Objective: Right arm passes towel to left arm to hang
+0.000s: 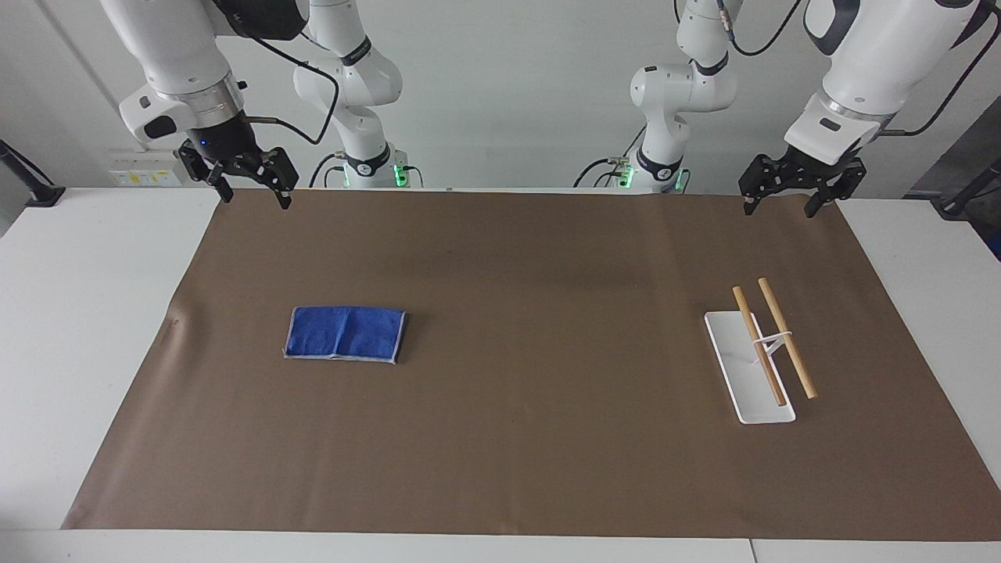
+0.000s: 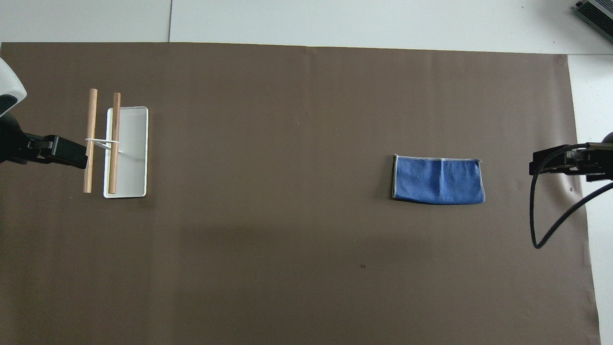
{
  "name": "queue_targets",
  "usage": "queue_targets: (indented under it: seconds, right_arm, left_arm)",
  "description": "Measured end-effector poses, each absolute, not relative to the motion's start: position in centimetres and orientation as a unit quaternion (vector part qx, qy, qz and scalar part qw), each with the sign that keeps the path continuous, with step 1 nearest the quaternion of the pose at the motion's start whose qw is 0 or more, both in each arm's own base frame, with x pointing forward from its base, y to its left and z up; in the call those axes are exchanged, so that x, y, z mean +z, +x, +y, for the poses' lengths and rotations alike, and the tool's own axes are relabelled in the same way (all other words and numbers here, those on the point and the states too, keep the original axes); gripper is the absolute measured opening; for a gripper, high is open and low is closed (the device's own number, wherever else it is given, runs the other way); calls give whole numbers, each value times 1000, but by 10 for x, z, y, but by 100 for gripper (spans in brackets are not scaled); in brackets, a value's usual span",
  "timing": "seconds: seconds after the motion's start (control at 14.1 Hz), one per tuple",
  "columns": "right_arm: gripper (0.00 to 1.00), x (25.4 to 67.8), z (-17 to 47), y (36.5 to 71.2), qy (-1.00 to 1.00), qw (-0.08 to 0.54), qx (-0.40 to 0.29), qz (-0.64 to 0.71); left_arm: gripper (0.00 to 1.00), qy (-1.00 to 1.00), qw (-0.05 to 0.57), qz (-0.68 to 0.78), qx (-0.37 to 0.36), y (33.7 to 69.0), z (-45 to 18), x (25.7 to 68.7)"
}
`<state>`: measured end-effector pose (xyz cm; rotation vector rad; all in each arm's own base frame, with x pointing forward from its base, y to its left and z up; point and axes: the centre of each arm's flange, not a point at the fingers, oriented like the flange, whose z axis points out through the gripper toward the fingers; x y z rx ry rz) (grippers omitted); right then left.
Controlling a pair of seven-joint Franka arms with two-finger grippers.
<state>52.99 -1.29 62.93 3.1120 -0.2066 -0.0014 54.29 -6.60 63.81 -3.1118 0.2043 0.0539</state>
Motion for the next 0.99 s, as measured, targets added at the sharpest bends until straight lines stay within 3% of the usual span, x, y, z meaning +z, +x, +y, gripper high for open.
queue_targets:
  seconds: [0.99]
  right_arm:
    - [100, 626, -13, 528, 998, 11, -4, -66]
  left_arm:
    - [100, -998, 11, 65, 17, 543, -66, 638]
